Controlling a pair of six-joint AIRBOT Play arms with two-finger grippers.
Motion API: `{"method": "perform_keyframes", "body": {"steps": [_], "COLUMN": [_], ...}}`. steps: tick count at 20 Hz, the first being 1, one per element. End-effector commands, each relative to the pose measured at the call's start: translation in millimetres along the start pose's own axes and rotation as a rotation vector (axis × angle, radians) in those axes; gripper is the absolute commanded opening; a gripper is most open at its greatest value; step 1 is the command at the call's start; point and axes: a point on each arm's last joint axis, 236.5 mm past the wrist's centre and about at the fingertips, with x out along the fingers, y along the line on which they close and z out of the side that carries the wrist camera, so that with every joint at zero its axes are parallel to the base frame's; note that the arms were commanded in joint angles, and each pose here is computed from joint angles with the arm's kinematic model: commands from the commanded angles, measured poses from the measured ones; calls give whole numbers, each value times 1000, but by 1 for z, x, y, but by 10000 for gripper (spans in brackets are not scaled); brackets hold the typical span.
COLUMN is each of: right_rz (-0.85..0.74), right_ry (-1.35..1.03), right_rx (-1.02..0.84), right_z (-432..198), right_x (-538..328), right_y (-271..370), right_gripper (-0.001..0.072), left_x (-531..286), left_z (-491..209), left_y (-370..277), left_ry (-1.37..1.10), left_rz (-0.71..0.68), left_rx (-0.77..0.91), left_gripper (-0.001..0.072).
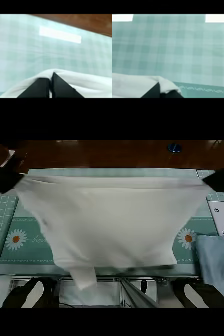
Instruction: Fold the shirts.
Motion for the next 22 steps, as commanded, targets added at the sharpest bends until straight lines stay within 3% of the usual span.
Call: {"method": "perform_keyframes", "body": {"steps": [1,10,18,22], "right_rz": [18,53,74,131], "right_ry": [65,198,245,472], "right_rx": [88,222,244,157], "right_z": [2,9,0,-48], "right_x": [104,248,254,226], "right_y": [-27,-59,-60,-52], "right_gripper": [20,20,20,20], "left_x": [102,230,225,194], "left_z": [-15,-46,-85,-118], "left_y": [34,87,85,87], "left_ry": [84,217,404,609], "left_rz": [12,67,21,-29], "left_rx": [-76,-201,-210,-112], "left_gripper": [24,25,25,25]}}
